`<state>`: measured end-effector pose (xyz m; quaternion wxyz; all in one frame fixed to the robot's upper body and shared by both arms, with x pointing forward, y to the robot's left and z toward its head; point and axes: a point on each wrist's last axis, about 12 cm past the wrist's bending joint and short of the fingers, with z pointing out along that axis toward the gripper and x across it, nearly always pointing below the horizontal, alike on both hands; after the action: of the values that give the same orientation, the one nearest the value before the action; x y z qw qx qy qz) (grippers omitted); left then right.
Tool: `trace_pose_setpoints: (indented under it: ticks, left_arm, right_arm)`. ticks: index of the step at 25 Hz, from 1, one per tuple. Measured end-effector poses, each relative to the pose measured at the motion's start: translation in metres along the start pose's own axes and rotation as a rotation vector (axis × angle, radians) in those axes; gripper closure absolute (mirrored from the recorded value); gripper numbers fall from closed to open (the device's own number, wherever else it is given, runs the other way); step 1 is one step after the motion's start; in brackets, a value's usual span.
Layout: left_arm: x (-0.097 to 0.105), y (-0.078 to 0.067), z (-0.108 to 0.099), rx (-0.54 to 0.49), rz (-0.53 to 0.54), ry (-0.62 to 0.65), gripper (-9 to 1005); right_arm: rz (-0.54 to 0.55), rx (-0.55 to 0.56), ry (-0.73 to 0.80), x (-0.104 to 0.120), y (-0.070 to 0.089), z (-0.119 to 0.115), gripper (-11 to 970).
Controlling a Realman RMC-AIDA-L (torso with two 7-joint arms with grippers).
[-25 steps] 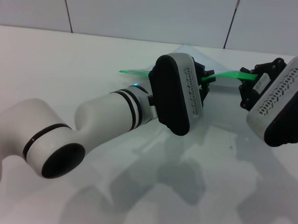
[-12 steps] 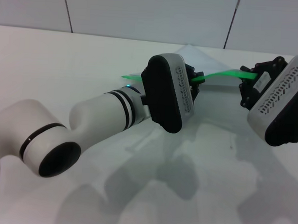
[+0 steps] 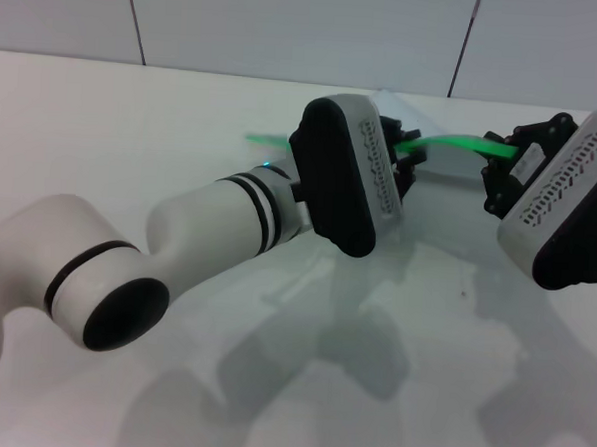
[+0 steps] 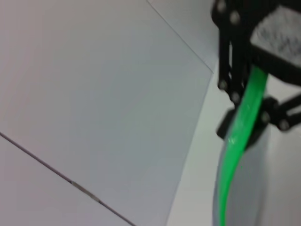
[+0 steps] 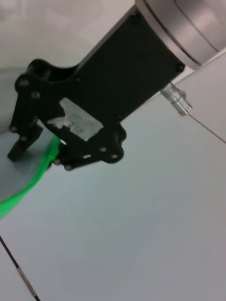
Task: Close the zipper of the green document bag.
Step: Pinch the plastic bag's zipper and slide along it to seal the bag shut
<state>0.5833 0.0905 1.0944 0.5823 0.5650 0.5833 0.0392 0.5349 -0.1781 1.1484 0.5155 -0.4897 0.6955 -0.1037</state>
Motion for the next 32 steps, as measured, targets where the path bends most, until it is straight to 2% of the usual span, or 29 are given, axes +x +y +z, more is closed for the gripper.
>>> trace_pose_setpoints:
  ticks: [5,10,13,19,29,32]
  left_arm:
    - [-0.003,0.002,-0.001,-0.020,-0.020,-0.020,847]
    - [-0.004,0.000,-0.001,-0.016,-0.017,-0.023,622]
    - [-0.003,-0.001,-0.002,-0.016,-0.020,-0.021,606]
    - [-0.006,-0.007,-0.009,-0.026,-0.014,-0.044,628]
    - [-0.004,-0.011,-0.018,-0.035,-0.051,-0.042,805]
    - [-0.003,-0.012,-0.019,-0.035,-0.055,-0.037,803]
  right_arm:
    - [0.002,-0.002,0.003,0.001,0.000,0.001,911]
    - [0.001,-0.004,0.007,0.002,0.001,0.001,911]
    - [0.000,-0.006,0.008,0.002,0.001,0.002,911]
    - [-0.001,-0.010,0.020,0.006,0.002,0.003,910]
    - [0.002,-0.006,0.030,0.009,0.001,0.003,910]
    - [0.003,-0.004,0.032,0.010,0.000,0.003,910]
